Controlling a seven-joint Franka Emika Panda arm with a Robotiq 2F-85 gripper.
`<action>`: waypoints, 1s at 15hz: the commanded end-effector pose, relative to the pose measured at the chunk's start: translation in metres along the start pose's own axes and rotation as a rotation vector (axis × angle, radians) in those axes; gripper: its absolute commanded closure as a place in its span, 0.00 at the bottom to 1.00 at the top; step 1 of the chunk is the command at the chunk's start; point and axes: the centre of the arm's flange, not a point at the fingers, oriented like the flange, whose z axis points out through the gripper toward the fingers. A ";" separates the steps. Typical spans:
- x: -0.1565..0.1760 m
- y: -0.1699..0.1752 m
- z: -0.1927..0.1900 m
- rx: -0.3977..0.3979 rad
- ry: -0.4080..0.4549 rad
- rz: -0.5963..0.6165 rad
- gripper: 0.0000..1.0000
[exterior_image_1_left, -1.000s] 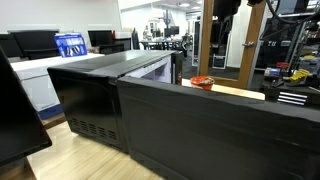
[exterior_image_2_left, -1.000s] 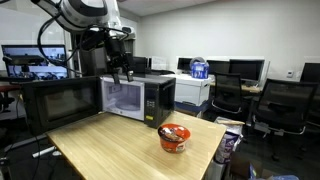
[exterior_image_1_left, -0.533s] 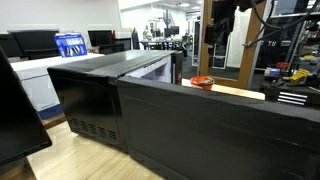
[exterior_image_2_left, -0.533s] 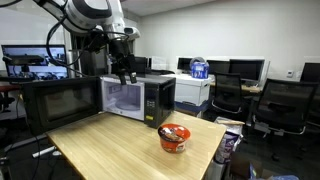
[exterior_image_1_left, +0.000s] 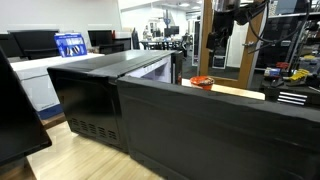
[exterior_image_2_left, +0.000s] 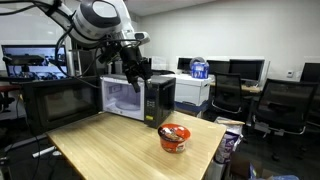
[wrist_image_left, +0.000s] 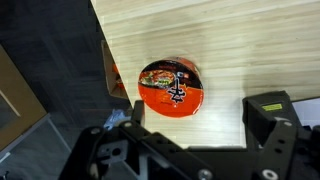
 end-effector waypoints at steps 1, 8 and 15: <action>0.004 0.010 0.026 -0.004 0.005 0.024 0.00; 0.007 0.015 0.068 0.000 -0.018 0.018 0.00; 0.030 0.029 0.109 -0.024 -0.032 0.026 0.00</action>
